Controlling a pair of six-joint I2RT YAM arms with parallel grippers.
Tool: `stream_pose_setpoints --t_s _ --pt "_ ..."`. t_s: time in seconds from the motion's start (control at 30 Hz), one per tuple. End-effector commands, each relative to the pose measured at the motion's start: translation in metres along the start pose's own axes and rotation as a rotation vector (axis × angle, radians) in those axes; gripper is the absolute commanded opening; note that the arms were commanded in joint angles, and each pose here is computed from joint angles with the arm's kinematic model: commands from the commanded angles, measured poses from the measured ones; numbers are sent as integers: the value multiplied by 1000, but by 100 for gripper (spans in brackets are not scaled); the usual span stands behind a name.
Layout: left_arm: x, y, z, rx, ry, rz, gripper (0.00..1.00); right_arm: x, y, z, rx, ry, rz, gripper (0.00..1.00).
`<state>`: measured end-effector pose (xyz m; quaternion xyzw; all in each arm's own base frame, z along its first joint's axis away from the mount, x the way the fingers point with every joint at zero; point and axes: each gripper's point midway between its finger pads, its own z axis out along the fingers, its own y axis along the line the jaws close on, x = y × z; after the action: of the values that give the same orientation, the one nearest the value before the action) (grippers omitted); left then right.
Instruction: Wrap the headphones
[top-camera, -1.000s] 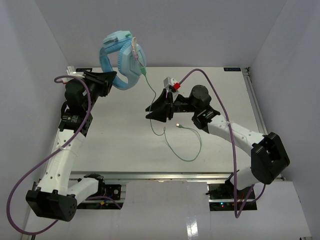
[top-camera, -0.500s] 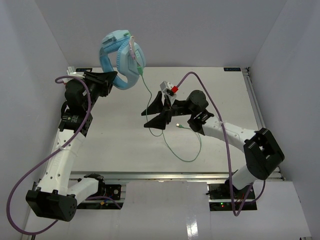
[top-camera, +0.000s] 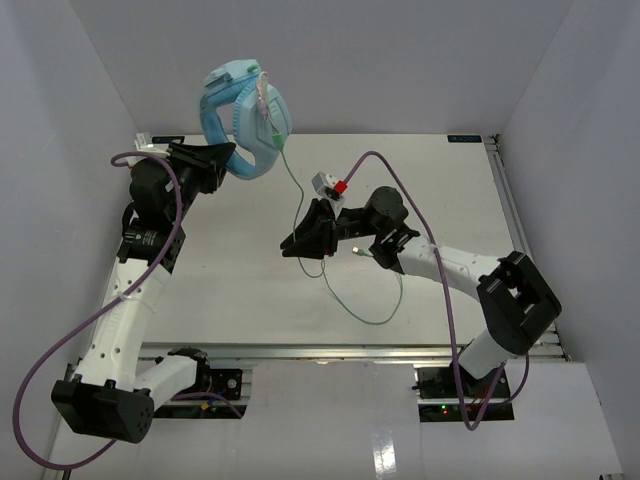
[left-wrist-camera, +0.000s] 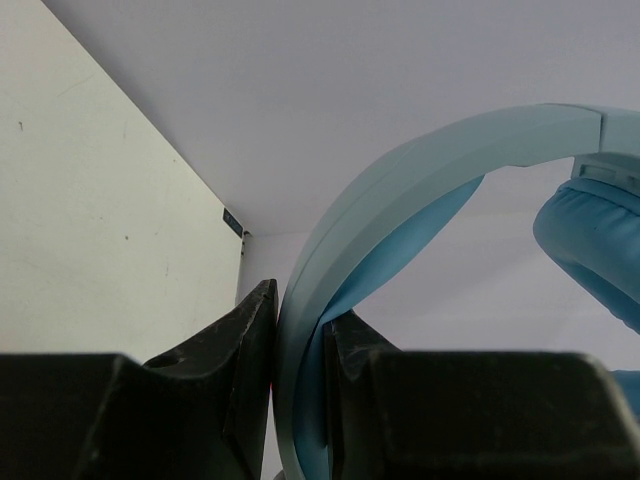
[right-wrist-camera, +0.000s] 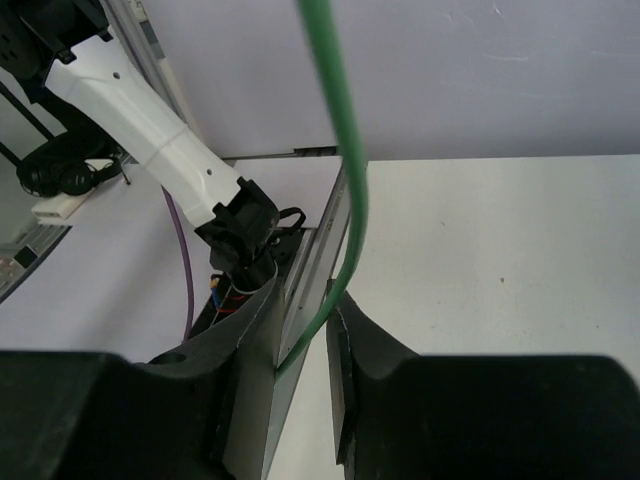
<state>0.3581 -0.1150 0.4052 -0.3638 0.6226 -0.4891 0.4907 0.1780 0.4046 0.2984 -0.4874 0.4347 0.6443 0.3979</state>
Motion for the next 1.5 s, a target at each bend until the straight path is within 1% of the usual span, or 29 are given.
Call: stream_pose_setpoints --t_s 0.0,0.07,0.13,0.17,0.23,0.3,0.4,0.43,0.5,0.57,0.63,0.67,0.7,0.73,0.87,0.97,1.07,1.2,1.23,1.33,1.4,1.47 --pt "-15 -35 -8 102 -63 -35 0 -2 13 -10 39 40 -92 25" --pt "-17 -35 -4 100 -76 -27 0 4 11 -15 74 82 -116 20" --pt "-22 -33 2 85 -98 -9 0 7 1 -21 157 131 -109 10" --pt "-23 -32 5 78 -104 2 0 7 -2 -24 189 154 -112 8" --pt "-34 -28 11 41 -157 55 0 6 -15 -32 284 228 -140 8" --pt "-43 -24 17 -2 -194 133 0 -5 -22 -44 362 299 -214 8" --pt "-52 -17 23 -56 -230 275 0 -11 -30 -63 441 439 -297 8" --pt "-58 -14 23 -76 -261 305 0 -21 -32 -65 457 461 -326 8" --pt "-68 -10 23 -115 -311 403 0 -2 -40 -86 515 615 -323 8" --pt "-76 -6 21 -150 -349 497 0 -2 -46 -102 572 724 -355 8" --pt "-84 -1 20 -183 -384 546 0 -8 -51 -125 662 803 -440 8" --pt "-86 2 20 -201 -396 581 0 -18 -53 -135 713 821 -498 8" --pt "-90 2 19 -209 -409 604 0 -21 -59 -152 788 868 -538 8" --pt "-92 4 19 -224 -415 657 0 -33 -57 -164 830 899 -607 8" --pt "-108 -2 12 -258 -482 775 0 -50 -61 -220 1036 1085 -763 8" --pt "-109 -5 13 -274 -493 865 0 -79 -62 -256 1189 1171 -887 8" --pt "-96 1 22 -299 -447 993 0 -126 -57 -268 1280 1127 -968 8" --pt "-67 16 38 -315 -363 1126 0 -178 -51 -258 1309 1033 -1050 8" --pt "-52 16 42 -296 -335 1145 0 -179 -55 -253 1287 1039 -1062 8" --pt "-20 25 55 -270 -267 1223 0 -194 -55 -235 1249 1001 -1099 8" --pt "-11 26 58 -266 -257 1263 0 -206 -51 -223 1232 958 -1120 8" --pt "12 33 67 -255 -213 1308 0 -217 -48 -211 1213 906 -1128 8"
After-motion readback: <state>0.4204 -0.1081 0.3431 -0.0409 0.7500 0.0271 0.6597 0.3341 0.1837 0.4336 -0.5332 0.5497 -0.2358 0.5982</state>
